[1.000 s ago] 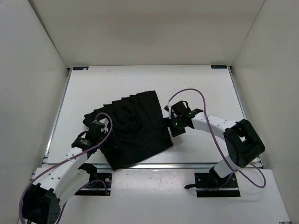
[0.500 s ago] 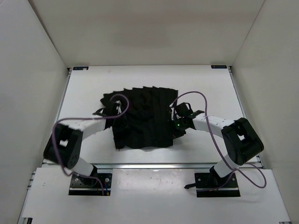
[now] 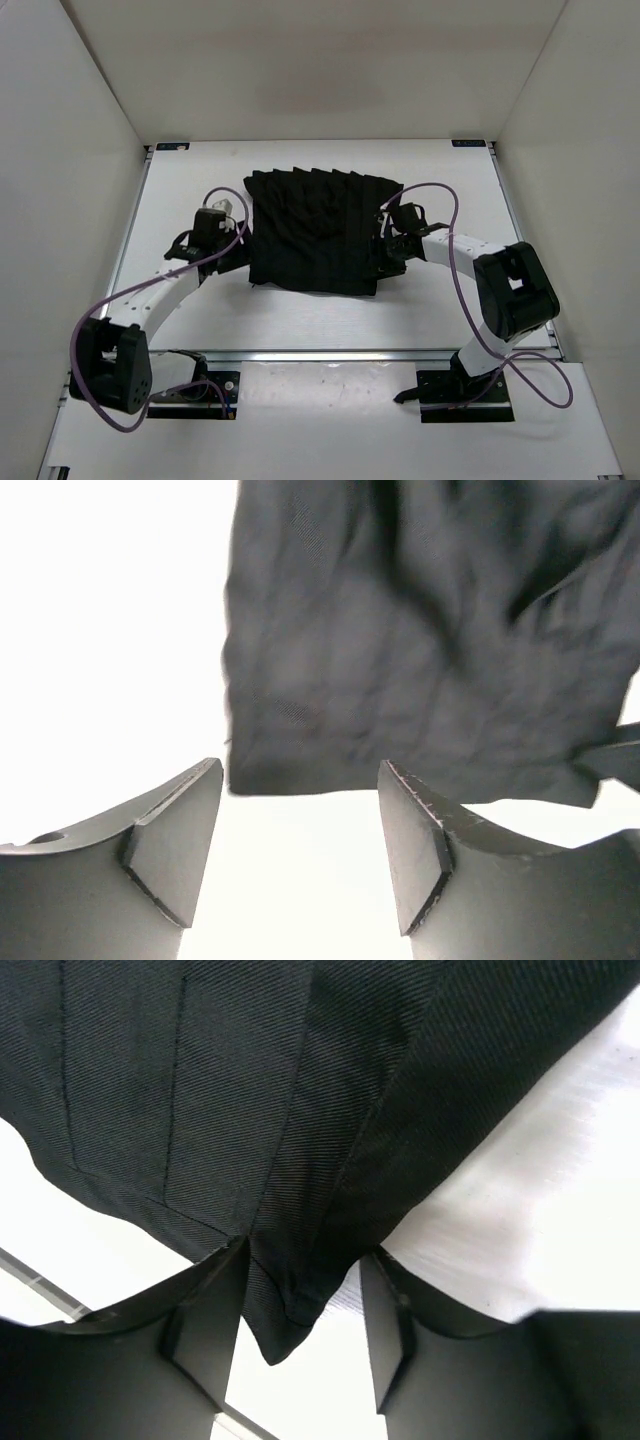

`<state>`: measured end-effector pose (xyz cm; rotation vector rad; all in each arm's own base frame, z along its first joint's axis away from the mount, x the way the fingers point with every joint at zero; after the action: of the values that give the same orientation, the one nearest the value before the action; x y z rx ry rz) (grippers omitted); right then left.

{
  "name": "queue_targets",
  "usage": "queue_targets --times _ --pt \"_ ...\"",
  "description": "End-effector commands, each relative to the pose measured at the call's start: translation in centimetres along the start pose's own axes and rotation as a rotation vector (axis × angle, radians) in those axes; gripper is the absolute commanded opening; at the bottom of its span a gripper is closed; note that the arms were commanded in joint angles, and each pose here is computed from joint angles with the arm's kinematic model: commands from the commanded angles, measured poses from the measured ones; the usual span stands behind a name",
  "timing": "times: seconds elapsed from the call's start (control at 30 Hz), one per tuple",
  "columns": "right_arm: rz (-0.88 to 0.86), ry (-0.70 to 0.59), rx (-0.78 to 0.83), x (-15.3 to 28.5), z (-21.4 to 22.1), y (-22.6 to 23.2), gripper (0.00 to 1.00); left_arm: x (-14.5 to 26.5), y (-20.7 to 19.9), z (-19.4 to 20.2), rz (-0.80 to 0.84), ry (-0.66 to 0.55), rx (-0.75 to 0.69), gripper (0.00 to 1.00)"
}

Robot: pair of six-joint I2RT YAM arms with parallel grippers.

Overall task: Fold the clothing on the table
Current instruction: Move the skirt to the center of the board, then flatten the skirt out

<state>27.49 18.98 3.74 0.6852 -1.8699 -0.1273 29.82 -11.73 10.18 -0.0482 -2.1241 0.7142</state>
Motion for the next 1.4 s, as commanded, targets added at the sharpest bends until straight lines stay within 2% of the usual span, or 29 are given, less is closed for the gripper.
queue_targets --times 0.0,0.2,0.37,0.5,0.63,0.7,0.73,0.87,0.93,0.97,1.0,1.07,1.13,1.27,1.37 --pt "0.048 -0.051 0.050 0.9 -1.0 0.1 0.47 0.5 3.9 2.1 -0.126 0.013 -0.003 0.74" --pt "0.074 -0.058 0.064 1.3 -0.9 0.5 0.47 -1.6 5.0 3.3 -0.180 0.045 -0.021 0.77" --pt "0.076 -0.061 0.071 1.4 -0.9 0.9 0.38 -3.0 5.6 3.6 -0.186 0.040 0.020 0.76" --pt "0.075 -0.025 0.078 0.6 0.1 1.0 0.35 -3.3 5.2 3.1 -0.158 0.009 0.032 0.75" --pt "0.072 -0.011 0.073 0.1 0.2 0.8 0.22 -3.5 3.8 2.8 -0.127 0.003 0.033 0.71" --pt "0.071 -0.005 0.070 -0.1 0.4 0.7 0.11 -3.6 3.6 2.7 -0.131 0.004 0.022 0.69" --pt "0.079 -0.007 0.066 0.1 0.4 0.5 0.00 -3.6 3.7 2.6 -0.136 0.003 0.025 0.67" --pt "0.024 -0.065 0.071 1.1 -0.2 1.6 0.00 -3.2 3.5 2.0 -0.126 -0.012 0.021 0.70" --pt "-0.176 -0.168 0.068 3.4 -1.1 4.4 0.00 -2.6 3.9 1.4 -0.133 -0.027 0.031 0.72" --pt "-0.228 -0.248 0.021 4.0 -1.6 4.1 0.00 -2.3 3.5 1.1 -0.115 -0.040 0.025 0.73" --pt "-0.377 -0.409 -0.010 7.2 -3.4 5.5 0.00 -1.9 3.4 0.8 -0.111 -0.054 0.016 0.74" --pt "-0.441 -0.475 -0.074 8.6 -2.4 5.5 0.00 -1.6 3.7 1.2 -0.123 -0.039 0.006 0.74" --pt "-0.403 -0.503 -0.096 9.2 -2.5 4.9 0.00 -1.5 3.9 2.3 -0.124 -0.021 0.001 0.74" --pt "-0.351 -0.449 -0.089 8.3 -1.6 4.2 0.00 -2.3 5.4 3.7 -0.125 -0.027 0.071 0.74" --pt "-0.370 -0.451 -0.111 8.0 -1.2 4.4 0.00 -2.8 4.0 4.6 -0.049 0.006 0.090 0.72"
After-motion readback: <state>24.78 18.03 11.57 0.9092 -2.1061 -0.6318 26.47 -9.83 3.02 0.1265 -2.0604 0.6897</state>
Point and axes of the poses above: each gripper's point midway between its finger pads, its own x axis back along the fingers, its own y axis along the line the jaws close on, z = x × y, the point moved 1 cm from there along x, back along the fingers, and after that the axes turned 10 degrees about x, right-handed, at the moved point
